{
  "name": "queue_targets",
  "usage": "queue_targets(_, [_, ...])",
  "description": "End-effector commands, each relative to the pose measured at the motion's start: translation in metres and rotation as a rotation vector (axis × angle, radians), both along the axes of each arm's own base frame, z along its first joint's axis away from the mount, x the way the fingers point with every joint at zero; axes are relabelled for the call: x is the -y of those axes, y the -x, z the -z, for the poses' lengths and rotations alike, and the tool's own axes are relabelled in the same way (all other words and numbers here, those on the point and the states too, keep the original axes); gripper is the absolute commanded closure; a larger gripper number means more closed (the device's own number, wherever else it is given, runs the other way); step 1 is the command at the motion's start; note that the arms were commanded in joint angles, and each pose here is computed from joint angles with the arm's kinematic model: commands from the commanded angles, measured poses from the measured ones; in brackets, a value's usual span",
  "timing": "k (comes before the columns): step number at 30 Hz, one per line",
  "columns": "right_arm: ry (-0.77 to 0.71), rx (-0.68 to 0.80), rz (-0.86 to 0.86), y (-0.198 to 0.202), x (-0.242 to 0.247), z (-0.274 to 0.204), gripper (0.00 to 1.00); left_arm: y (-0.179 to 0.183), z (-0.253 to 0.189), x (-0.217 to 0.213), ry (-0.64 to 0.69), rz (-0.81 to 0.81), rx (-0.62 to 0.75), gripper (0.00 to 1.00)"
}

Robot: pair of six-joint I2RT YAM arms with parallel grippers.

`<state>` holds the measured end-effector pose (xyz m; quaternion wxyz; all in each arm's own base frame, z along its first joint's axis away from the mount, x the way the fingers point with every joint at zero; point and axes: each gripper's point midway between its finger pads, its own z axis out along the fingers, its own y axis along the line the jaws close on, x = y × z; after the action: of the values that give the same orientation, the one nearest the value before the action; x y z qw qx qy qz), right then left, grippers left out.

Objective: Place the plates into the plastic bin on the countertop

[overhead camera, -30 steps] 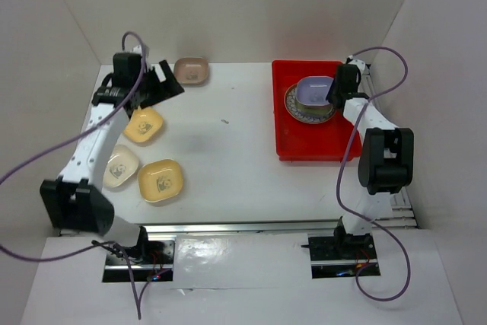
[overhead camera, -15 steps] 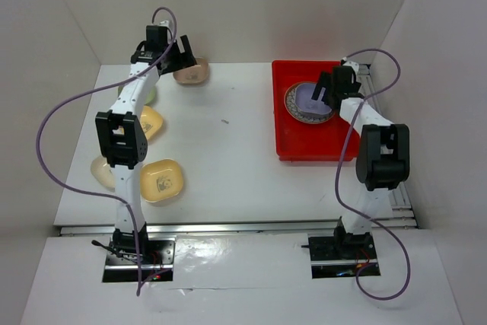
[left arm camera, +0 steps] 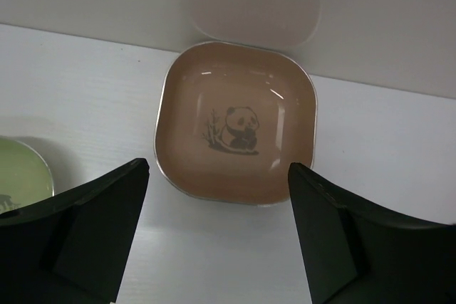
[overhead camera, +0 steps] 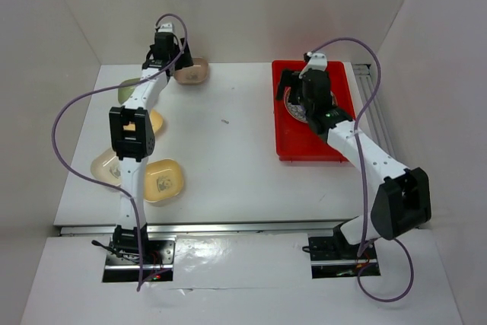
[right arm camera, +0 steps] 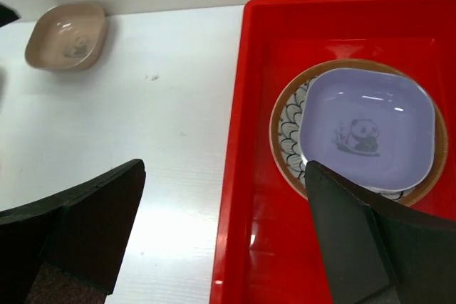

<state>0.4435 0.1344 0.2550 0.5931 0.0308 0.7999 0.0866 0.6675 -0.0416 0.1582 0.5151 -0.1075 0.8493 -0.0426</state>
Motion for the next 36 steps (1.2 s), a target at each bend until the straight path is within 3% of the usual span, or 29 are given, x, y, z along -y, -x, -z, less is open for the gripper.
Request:
queue_targets(1, [0.009,0.039,-0.013,0.011,-0.013,-0.005,0.0,-0.022,0.021,-0.023,-0.039,-0.073,0.039,0.08])
queue_targets(9, [0.051,0.105,-0.043,0.044,-0.045,-0.028,0.0,-0.032,0.079,-0.033,-0.002,-0.102,-0.019,0.16])
queue_targets(12, [0.051,0.134,-0.048,0.055,-0.052,-0.04,0.0,-0.033,0.088,-0.03,0.005,-0.089,-0.021,0.24])
queue_targets(15, [0.037,0.165,-0.044,0.064,-0.054,-0.054,0.0,-0.034,0.099,-0.028,0.011,-0.077,-0.037,0.43])
queue_targets(17, [0.041,0.174,-0.047,0.066,-0.057,-0.058,0.0,-0.034,0.099,-0.023,0.031,-0.06,-0.038,0.65])
queue_targets(18, [0.041,0.174,-0.056,0.068,-0.06,-0.058,0.0,-0.031,0.108,-0.023,0.04,-0.066,-0.057,0.82])
queue_targets(20, [0.054,0.153,-0.066,0.064,-0.065,-0.048,0.0,-0.024,0.098,-0.019,0.065,-0.058,-0.065,0.97])
queue_targets(24, [0.025,0.121,-0.14,0.045,-0.081,-0.029,0.0,0.008,0.053,0.007,0.149,-0.021,-0.042,1.0])
queue_targets(25, [0.013,0.103,-0.137,0.032,-0.079,-0.022,0.0,0.027,0.066,0.018,0.171,-0.032,-0.074,1.0])
queue_targets(26, [-0.005,0.122,-0.152,0.024,-0.082,-0.029,0.0,0.036,0.018,0.025,0.178,-0.013,0.002,1.0])
queue_targets(28, [-0.03,0.082,-0.164,0.0,-0.08,-0.015,0.0,0.063,0.013,0.05,0.191,0.01,0.007,1.0])
queue_targets(30, [-0.062,0.087,-0.193,-0.018,-0.083,-0.022,0.0,0.084,-0.032,0.066,0.202,0.047,0.074,1.0])
queue_targets(36, [-0.169,0.028,-0.294,-0.059,-0.107,-0.005,0.0,0.145,-0.059,0.114,0.24,0.16,0.128,1.0])
